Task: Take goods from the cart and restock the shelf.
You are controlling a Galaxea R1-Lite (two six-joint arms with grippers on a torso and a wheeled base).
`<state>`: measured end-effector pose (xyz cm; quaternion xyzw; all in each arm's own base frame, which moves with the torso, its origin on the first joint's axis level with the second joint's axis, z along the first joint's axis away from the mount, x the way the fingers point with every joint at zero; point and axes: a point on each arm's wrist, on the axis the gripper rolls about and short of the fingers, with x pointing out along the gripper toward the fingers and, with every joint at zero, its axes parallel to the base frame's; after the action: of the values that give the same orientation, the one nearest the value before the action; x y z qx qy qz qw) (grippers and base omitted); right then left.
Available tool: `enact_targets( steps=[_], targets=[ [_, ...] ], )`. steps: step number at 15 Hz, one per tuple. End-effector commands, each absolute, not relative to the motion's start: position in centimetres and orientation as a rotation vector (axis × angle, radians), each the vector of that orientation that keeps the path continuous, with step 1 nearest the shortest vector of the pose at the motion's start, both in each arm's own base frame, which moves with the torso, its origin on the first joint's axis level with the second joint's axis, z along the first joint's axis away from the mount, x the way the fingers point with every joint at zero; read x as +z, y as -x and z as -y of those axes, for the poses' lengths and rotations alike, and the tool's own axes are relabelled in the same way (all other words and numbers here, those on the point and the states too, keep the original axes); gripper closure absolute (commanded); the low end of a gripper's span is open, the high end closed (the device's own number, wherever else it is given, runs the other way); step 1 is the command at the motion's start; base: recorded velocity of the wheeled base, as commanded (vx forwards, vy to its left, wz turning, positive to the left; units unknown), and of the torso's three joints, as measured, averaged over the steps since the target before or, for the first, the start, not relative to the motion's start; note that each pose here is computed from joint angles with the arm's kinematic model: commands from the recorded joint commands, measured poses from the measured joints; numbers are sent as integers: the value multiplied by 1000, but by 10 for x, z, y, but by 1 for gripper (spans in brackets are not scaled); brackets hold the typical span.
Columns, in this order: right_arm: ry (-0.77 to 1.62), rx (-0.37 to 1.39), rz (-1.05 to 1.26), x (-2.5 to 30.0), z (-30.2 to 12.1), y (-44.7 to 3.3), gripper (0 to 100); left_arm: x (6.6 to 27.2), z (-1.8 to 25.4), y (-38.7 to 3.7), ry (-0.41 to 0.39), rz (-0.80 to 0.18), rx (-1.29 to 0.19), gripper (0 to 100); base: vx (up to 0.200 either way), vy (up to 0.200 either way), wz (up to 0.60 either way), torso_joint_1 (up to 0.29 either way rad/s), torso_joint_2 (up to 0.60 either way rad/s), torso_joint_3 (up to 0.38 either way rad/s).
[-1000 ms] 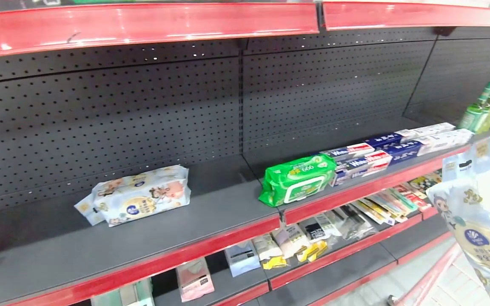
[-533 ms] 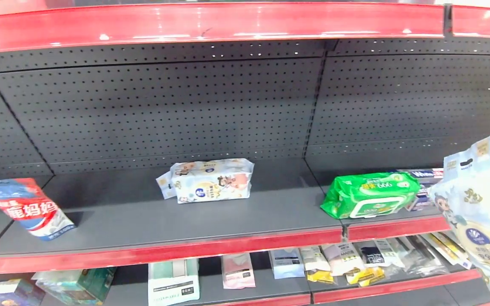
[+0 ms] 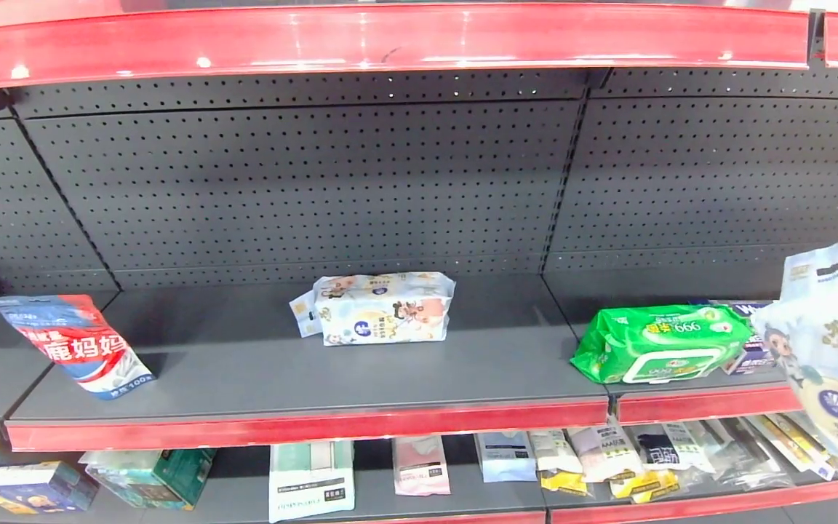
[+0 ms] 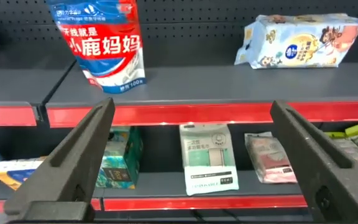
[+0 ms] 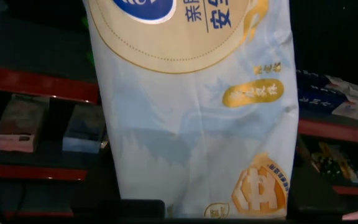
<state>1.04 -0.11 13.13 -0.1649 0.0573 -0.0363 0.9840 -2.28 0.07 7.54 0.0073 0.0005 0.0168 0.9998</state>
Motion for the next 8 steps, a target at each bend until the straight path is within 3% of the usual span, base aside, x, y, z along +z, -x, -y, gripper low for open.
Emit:
enact_targets(
  steps=[1, 3, 4, 5, 6, 7, 8],
  targets=[
    [300, -88, -29, 129, 0, 2, 100, 76, 0, 22, -39, -17, 17, 0, 0, 0, 0, 0, 0, 0],
    [254, -84, -19, 122, 0, 5, 100, 77, 1, 21, -72, -31, -46, 0, 0, 0, 0, 0, 0, 0],
    [213, -94, -5, 121, 0, 6, 100, 88, 1, 20, -64, -36, -107, 0, 0, 0, 0, 0, 0, 0],
    [206, -104, 3, 122, 0, 7, 100, 119, 1, 19, -55, -14, -152, 0, 0, 0, 0, 0, 0, 0],
    [200, -120, 22, 121, 0, 10, 100, 172, 3, -3, 38, -88, -178, 0, 0, 0, 0, 0, 0, 0],
    [198, -144, 24, 118, -1, 11, 100, 188, 4, -24, 121, -154, -157, 0, 0, 0, 0, 0, 0, 0],
    [196, -144, 24, 116, -1, 12, 100, 189, 4, -44, 108, -220, -123, 0, 0, 0, 0, 0, 0, 0]
  ],
)
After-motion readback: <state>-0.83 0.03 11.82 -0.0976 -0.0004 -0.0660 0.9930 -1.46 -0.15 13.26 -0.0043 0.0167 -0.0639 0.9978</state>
